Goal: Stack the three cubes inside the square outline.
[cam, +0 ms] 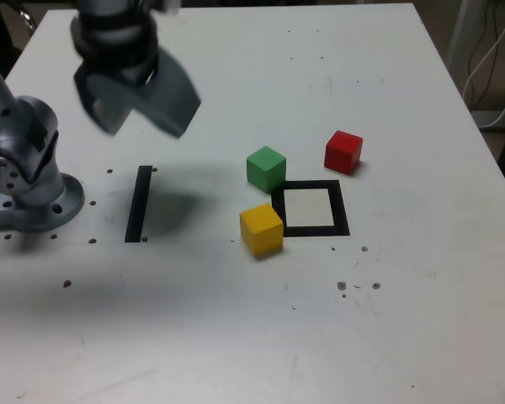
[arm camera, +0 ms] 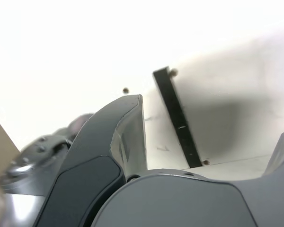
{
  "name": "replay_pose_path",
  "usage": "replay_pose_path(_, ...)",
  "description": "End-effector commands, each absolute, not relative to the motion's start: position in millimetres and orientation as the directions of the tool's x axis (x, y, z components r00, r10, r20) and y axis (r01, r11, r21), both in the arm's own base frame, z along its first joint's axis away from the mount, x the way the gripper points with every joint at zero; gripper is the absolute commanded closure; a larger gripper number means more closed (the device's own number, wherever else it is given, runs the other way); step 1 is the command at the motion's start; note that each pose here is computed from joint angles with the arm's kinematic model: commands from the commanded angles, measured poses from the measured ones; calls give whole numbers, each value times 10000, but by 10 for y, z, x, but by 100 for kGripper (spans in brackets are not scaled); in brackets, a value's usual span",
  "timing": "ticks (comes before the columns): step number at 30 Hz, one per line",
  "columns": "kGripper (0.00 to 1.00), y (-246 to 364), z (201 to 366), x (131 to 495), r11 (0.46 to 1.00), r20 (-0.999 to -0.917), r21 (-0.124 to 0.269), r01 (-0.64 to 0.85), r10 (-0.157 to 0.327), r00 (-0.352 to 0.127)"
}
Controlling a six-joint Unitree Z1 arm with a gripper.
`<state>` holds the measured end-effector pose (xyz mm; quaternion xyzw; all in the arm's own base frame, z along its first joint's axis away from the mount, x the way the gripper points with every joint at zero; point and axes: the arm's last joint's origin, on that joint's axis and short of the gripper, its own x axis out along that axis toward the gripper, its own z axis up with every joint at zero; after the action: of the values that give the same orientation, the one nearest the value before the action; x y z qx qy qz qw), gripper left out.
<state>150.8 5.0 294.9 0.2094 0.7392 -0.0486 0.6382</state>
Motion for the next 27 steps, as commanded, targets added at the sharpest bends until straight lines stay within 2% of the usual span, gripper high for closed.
replay_pose_path(1, 2, 56, 3065, 1636, 8895, -9597, 2096, 4061, 2666, -886)
replay_pose_path(6, 2, 56, 3269, 1996, 8409, -9531, 2341, 4880, 2976, -556)
replay_pose_path(13, 2, 47, 3333, 2586, 7900, -9486, 2373, 5653, 3139, -405)
replay_pose_path(17, 2, 77, 3297, 2972, 7716, -9467, 2240, 5953, 3173, -550)
replay_pose_path(22, 3, 198, 3135, 3411, 7814, -9463, 1882, 5950, 3064, -1030)
replay_pose_path(27, 3, 305, 3048, 3640, 7957, -9495, 1870, 5761, 2967, -1016)
